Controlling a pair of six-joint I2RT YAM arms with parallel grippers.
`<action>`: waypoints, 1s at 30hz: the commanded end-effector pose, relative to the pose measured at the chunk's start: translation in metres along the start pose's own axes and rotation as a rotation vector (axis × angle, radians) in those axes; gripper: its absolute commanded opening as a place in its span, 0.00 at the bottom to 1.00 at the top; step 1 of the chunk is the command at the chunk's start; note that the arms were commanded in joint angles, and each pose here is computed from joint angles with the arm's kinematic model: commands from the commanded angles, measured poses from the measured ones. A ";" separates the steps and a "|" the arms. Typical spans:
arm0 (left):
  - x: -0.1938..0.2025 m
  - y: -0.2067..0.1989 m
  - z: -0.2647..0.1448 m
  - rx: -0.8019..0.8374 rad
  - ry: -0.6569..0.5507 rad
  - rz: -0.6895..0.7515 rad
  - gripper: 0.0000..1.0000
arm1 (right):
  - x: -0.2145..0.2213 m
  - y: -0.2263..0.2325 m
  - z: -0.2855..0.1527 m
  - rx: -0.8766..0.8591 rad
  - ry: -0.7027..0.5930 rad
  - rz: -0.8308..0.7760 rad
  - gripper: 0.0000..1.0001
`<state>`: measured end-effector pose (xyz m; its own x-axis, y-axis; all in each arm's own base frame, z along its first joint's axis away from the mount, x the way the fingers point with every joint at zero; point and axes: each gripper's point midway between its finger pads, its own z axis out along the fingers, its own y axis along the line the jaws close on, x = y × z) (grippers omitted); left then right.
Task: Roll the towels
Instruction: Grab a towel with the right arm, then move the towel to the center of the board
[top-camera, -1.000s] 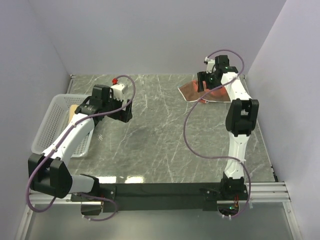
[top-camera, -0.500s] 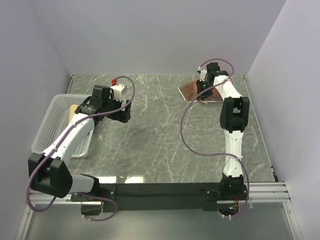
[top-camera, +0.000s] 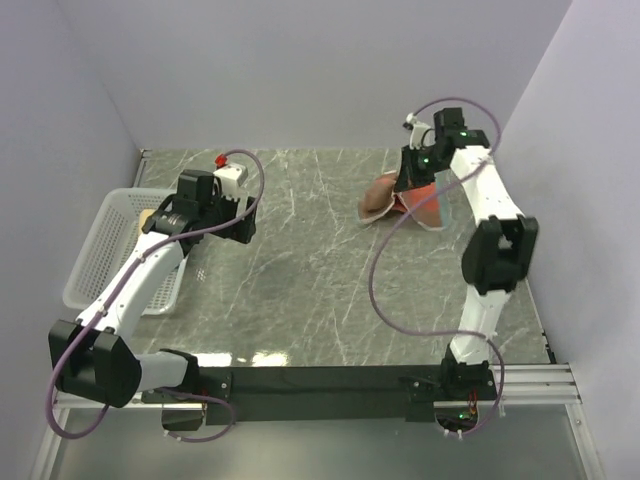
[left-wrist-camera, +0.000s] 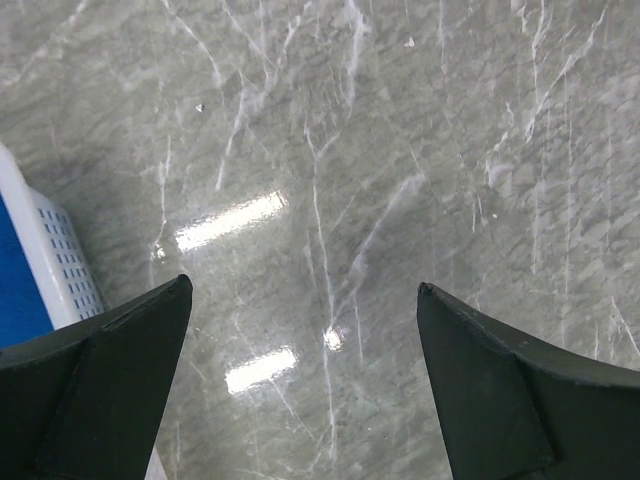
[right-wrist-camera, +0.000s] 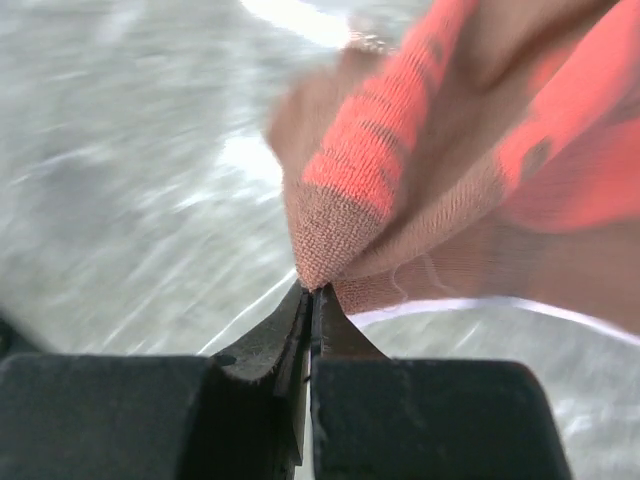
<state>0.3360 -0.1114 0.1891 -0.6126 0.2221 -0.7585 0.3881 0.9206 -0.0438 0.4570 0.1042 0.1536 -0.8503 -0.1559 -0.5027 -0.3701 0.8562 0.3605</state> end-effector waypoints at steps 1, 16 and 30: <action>-0.010 0.000 -0.009 0.016 -0.040 -0.009 0.99 | 0.013 0.059 -0.048 -0.143 -0.028 -0.056 0.00; -0.011 -0.036 -0.006 0.383 -0.073 -0.091 0.91 | 0.119 0.159 0.013 -0.382 0.218 -0.145 0.37; 0.026 -0.122 0.001 0.575 -0.085 0.383 0.87 | 0.138 -0.035 -0.005 0.216 0.257 0.047 0.39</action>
<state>0.2755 -0.1950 0.1660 -0.4695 0.3862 -0.7940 0.8009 0.5648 -0.1989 0.3484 0.0746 0.0883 -0.9302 -0.2080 -0.3024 -0.3034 0.8994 0.3147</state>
